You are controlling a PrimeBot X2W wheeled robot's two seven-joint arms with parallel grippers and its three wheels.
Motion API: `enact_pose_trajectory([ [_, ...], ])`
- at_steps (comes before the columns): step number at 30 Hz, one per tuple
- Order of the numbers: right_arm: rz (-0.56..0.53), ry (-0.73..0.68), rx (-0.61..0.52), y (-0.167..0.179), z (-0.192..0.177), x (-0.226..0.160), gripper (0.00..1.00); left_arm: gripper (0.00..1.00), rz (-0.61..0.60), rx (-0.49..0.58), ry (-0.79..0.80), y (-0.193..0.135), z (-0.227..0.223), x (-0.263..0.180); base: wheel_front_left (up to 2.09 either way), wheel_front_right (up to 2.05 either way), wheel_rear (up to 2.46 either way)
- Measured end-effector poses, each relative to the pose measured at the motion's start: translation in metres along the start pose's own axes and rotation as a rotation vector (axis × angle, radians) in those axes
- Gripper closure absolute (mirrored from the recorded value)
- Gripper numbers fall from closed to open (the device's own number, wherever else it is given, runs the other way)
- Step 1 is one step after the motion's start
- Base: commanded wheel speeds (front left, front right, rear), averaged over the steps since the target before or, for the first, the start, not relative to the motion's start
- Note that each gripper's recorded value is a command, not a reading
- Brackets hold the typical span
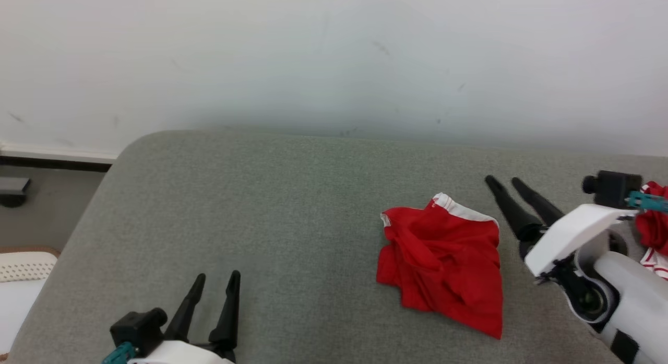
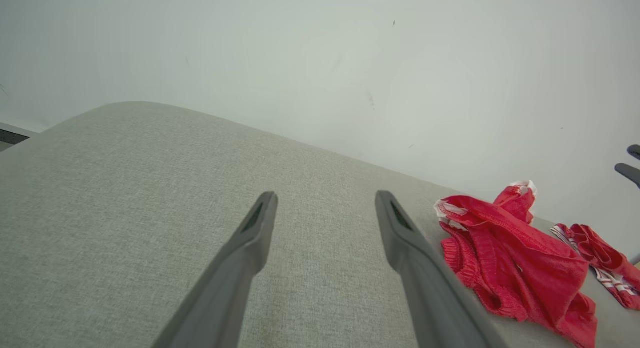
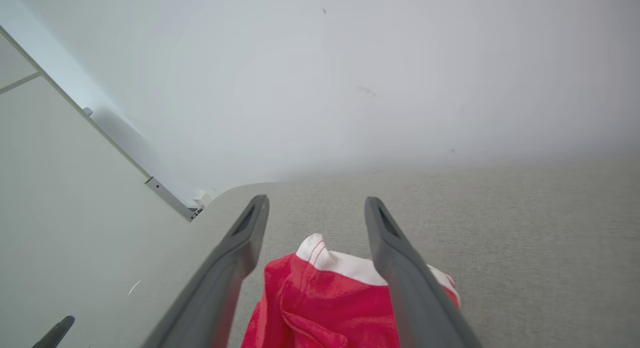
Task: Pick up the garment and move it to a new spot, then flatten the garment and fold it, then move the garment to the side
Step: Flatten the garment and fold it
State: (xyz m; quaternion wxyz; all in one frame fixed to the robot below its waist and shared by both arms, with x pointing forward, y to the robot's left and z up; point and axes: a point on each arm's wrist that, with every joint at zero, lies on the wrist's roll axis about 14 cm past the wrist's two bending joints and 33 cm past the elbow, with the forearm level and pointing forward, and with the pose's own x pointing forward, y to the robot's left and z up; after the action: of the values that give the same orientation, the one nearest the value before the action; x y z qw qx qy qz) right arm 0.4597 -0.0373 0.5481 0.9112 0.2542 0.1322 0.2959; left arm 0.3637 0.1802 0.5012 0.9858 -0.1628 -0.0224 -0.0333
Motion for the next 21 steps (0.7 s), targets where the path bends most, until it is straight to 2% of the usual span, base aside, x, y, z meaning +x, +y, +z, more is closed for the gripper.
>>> enact_pose_trajectory([
  [3, -0.067, -0.105, -0.041, -0.028, 0.026, -0.022, 0.0, 0.0, -0.012, 0.002, -0.016, -0.004, 0.005, 0.004, 0.0, 0.0, 0.0],
  [7, -0.165, -0.173, -0.082, -0.064, 0.041, -0.052, 0.0, 0.0, -0.028, 0.007, -0.019, -0.009, 0.005, 0.006, 0.0, 0.0, 0.0],
  [11, -0.264, -0.216, -0.104, -0.094, 0.045, -0.074, 0.0, 0.0, -0.036, 0.012, -0.022, -0.012, 0.006, 0.009, 0.0, 0.0, 0.0],
  [15, -0.293, -0.218, -0.09, -0.1, 0.027, -0.075, 0.0, 0.0, -0.041, 0.013, -0.018, -0.013, 0.004, 0.01, 0.0, 0.0, 0.0],
  [16, -0.3, -0.216, -0.087, -0.101, 0.023, -0.075, 0.16, 0.0, -0.041, 0.015, -0.017, -0.013, 0.003, 0.01, 0.0, 0.0, 0.0],
  [17, -0.307, -0.215, -0.086, -0.103, 0.02, -0.074, 0.65, 0.0, -0.042, 0.016, -0.017, -0.013, 0.003, 0.009, 0.0, 0.0, 0.0],
  [18, -0.308, -0.216, -0.077, -0.103, 0.018, -0.072, 1.0, 0.0, -0.039, 0.016, -0.017, -0.012, 0.003, 0.009, 0.0, 0.0, 0.0],
  [21, -0.293, -0.176, 0.057, -0.092, -0.01, -0.059, 1.0, 0.0, -0.03, 0.016, -0.022, -0.009, 0.005, 0.008, 0.0, 0.0, 0.0],
])
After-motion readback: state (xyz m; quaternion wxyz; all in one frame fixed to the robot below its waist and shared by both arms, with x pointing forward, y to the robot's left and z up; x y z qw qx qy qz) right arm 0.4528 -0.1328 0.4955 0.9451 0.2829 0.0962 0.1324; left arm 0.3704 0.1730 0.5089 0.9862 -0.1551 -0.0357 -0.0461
